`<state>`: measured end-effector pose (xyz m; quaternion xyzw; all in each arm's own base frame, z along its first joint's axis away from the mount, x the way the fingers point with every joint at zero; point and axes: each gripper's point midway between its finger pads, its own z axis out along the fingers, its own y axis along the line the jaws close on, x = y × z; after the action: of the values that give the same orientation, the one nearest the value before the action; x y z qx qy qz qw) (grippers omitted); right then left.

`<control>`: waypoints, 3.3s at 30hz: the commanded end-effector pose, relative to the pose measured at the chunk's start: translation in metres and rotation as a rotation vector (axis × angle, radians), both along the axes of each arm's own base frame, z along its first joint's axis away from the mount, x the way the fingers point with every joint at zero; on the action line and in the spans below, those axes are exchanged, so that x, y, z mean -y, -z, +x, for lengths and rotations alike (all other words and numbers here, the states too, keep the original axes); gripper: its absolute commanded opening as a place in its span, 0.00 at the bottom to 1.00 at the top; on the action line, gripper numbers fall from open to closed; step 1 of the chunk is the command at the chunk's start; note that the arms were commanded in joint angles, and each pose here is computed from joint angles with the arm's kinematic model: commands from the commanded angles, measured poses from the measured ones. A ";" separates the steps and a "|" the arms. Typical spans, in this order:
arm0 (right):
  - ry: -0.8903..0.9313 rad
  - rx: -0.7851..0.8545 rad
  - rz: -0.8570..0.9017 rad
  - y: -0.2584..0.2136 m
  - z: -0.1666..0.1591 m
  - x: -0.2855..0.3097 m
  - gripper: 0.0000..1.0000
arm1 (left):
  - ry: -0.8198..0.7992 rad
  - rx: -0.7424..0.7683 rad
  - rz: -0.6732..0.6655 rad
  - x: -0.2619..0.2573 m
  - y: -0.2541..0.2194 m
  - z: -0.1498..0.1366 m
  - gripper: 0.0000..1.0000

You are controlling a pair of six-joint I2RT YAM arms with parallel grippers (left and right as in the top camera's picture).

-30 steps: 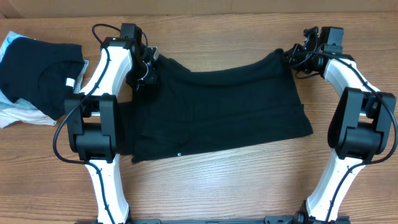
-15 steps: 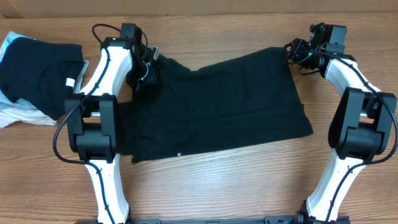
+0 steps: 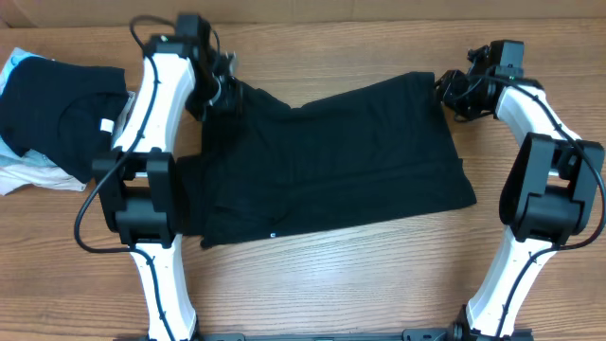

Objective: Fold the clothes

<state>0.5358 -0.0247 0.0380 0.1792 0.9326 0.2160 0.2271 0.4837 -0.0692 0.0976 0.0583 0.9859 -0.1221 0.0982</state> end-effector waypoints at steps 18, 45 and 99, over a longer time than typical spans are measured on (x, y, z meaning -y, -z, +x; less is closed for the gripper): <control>-0.022 0.195 -0.096 -0.015 0.069 0.005 0.60 | 0.009 0.140 0.060 -0.015 -0.021 0.027 0.86; -0.069 0.127 -0.086 -0.007 0.058 -0.021 0.04 | 0.000 0.180 0.125 -0.026 -0.023 0.037 0.92; 0.024 -0.393 -0.248 -0.081 -0.108 0.018 0.04 | 0.019 -0.010 -0.041 -0.019 -0.005 -0.002 0.04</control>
<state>0.4243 -0.0158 0.1026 0.1579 0.9826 0.0912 0.0342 0.4981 -0.0558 0.0869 0.0590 0.9791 -0.1616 0.1085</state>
